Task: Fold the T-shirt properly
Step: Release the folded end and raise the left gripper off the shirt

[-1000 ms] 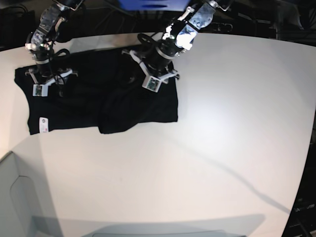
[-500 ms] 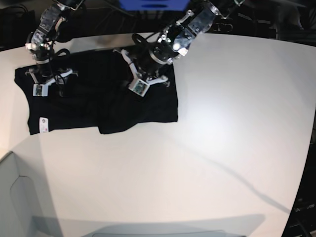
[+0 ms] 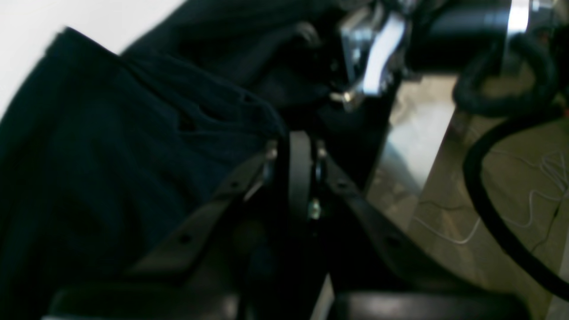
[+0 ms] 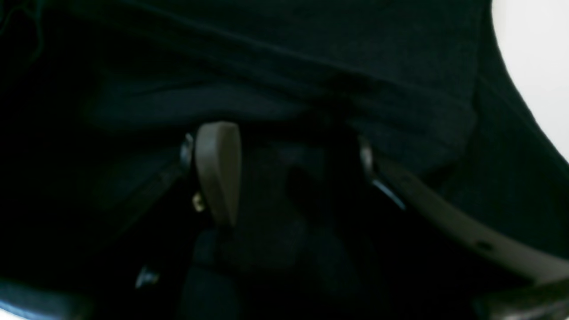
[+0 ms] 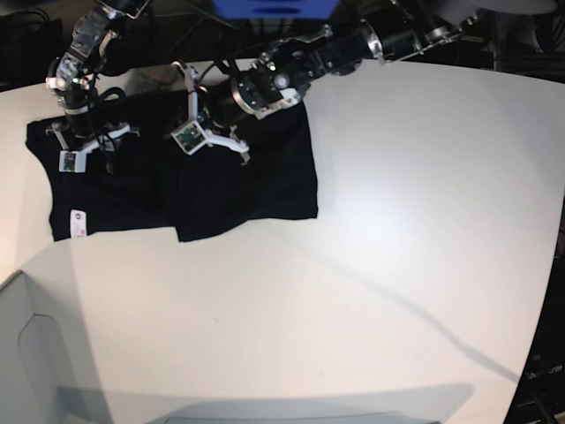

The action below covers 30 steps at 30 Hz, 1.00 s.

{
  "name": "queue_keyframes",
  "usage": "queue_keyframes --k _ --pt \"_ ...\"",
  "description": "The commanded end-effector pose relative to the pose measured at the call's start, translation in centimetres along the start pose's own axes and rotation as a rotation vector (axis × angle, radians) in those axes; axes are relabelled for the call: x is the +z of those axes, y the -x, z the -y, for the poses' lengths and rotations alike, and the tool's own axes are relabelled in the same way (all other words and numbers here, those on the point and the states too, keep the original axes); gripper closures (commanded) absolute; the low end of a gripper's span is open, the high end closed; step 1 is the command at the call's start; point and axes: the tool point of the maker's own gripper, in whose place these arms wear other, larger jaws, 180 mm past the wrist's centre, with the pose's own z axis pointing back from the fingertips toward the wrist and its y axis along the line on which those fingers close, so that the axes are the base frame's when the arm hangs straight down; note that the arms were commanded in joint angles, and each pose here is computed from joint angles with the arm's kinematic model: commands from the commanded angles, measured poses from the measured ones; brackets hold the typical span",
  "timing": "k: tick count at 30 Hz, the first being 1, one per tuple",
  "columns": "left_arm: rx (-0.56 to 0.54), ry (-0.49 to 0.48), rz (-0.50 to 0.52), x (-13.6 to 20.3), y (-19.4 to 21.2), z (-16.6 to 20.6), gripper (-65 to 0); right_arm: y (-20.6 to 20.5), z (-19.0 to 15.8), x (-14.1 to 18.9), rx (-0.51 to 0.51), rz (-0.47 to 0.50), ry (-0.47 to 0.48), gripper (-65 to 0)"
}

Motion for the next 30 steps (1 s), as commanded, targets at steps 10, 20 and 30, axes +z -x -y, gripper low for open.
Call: queue_keyframes --k 10,20,30 --pt "-0.028 0.044 0.075 -1.1 -2.9 2.0 -0.2 -1.1 0.3 0.1 0.009 0.035 0.004 -33.6" --pt "-0.055 0.067 0.014 -2.3 -0.9 3.0 -0.5 -1.2 0.3 0.0 0.009 0.036 0.004 -33.6" --pt "-0.050 0.069 -0.048 -1.9 -0.4 3.3 -32.2 -1.5 0.4 0.1 0.012 0.044 0.005 -33.6"
